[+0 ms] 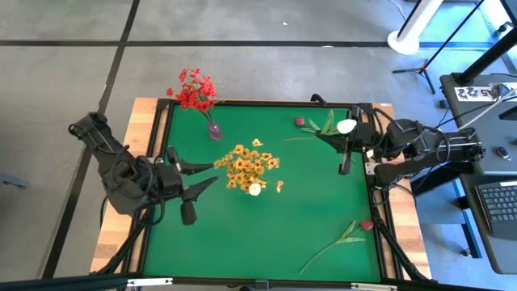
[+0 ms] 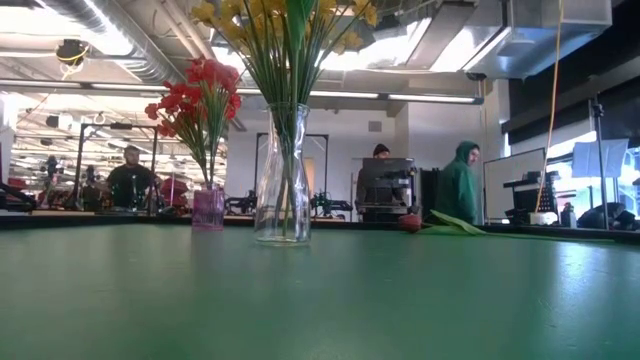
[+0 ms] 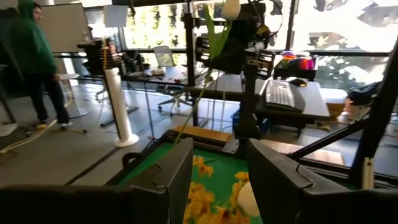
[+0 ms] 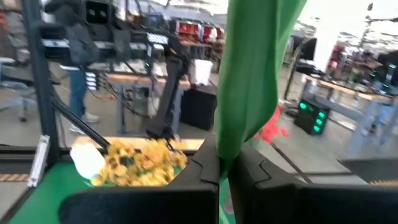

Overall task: Sort flowers into vase by color
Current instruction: Put the white tulip into the transparent vase

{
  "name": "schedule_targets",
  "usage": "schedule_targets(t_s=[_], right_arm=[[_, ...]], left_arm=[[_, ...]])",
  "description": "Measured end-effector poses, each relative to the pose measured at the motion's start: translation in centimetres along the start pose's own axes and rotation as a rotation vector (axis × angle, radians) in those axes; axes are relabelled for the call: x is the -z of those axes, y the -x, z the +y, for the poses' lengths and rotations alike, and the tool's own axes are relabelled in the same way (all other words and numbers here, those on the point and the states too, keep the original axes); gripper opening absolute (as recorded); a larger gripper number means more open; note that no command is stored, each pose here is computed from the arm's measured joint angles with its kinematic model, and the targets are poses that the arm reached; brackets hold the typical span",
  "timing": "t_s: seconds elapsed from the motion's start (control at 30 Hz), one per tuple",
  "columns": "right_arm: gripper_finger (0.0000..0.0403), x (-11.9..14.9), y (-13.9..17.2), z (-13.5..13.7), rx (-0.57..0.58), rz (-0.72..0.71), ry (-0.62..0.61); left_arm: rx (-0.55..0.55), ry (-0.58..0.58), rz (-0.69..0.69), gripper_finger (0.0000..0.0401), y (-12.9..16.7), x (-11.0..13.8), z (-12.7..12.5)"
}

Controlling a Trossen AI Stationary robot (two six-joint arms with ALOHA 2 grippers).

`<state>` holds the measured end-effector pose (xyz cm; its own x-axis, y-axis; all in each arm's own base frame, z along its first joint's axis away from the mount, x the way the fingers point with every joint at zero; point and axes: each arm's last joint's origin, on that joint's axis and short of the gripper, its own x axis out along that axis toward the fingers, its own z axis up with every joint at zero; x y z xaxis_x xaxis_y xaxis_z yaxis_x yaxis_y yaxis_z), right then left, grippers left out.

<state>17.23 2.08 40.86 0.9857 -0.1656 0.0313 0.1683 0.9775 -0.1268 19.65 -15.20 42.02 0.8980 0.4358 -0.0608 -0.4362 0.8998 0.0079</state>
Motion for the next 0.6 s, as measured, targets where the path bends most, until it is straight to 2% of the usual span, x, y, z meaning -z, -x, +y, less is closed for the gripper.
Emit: schedule_targets(t_s=[0.13,0.37,0.6], right_arm=[[0.0007,0.5,0.1,-0.1,0.022,0.056,-0.018],[0.0007,2.2,-2.4,1.9,-0.242,0.15,-0.121],[0.0007,4.5,-6.8,3.9,-0.283,0.198,-0.07]], left_arm=[[-0.04,-0.017,0.02,0.0145,0.3,0.7,0.1],[-0.078,-0.024,0.122,0.0132,0.6,3.2,1.3],[-0.123,0.031,0.178,0.0087,0.8,5.3,2.1]])
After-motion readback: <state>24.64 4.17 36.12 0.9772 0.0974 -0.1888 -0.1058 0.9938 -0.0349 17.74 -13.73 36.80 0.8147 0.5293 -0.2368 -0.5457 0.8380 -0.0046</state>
